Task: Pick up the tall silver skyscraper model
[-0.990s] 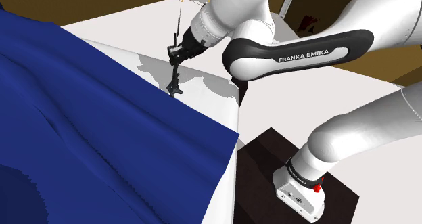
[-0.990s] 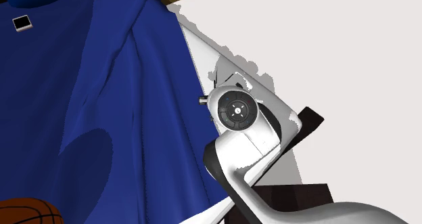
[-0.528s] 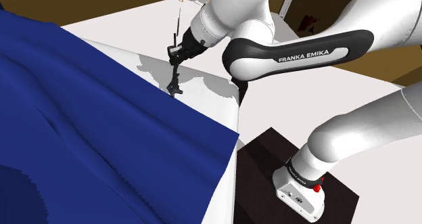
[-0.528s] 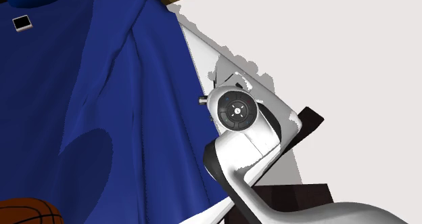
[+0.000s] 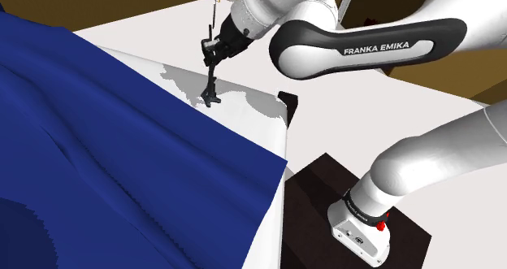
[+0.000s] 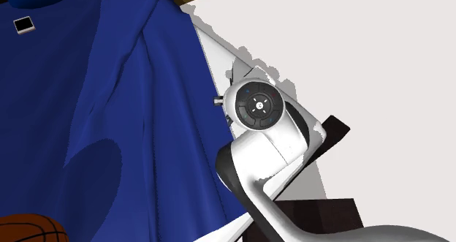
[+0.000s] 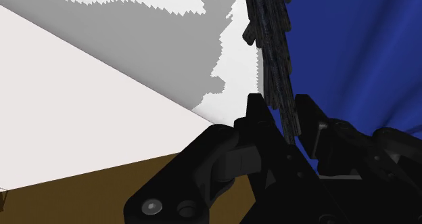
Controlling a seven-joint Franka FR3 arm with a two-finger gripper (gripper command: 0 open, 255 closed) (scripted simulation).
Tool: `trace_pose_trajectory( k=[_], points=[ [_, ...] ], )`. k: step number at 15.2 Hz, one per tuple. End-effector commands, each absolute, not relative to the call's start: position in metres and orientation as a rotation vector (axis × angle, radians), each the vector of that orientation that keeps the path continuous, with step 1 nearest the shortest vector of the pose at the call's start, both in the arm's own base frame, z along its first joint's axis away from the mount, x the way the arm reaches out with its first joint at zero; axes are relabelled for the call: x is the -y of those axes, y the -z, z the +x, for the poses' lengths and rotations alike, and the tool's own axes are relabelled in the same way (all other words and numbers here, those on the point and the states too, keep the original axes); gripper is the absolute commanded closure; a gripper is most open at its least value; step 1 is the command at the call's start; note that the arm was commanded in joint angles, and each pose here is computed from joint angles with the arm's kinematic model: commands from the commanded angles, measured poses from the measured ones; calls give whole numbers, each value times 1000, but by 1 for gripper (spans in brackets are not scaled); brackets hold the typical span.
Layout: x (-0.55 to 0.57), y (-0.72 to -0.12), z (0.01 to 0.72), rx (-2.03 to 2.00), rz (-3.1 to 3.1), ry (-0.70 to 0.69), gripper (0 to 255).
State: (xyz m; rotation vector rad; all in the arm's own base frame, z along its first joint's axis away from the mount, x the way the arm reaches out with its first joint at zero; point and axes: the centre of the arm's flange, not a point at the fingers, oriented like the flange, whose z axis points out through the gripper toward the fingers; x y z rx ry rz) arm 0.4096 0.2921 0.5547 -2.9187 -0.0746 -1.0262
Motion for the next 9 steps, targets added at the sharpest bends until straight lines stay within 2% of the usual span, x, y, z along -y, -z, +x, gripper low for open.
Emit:
trace_pose_trajectory(
  k=[1, 9],
  points=[
    [-292, -565, 408, 75, -2919, 1026, 255],
    [-292, -597, 408, 75, -2919, 1026, 255]
  ],
)
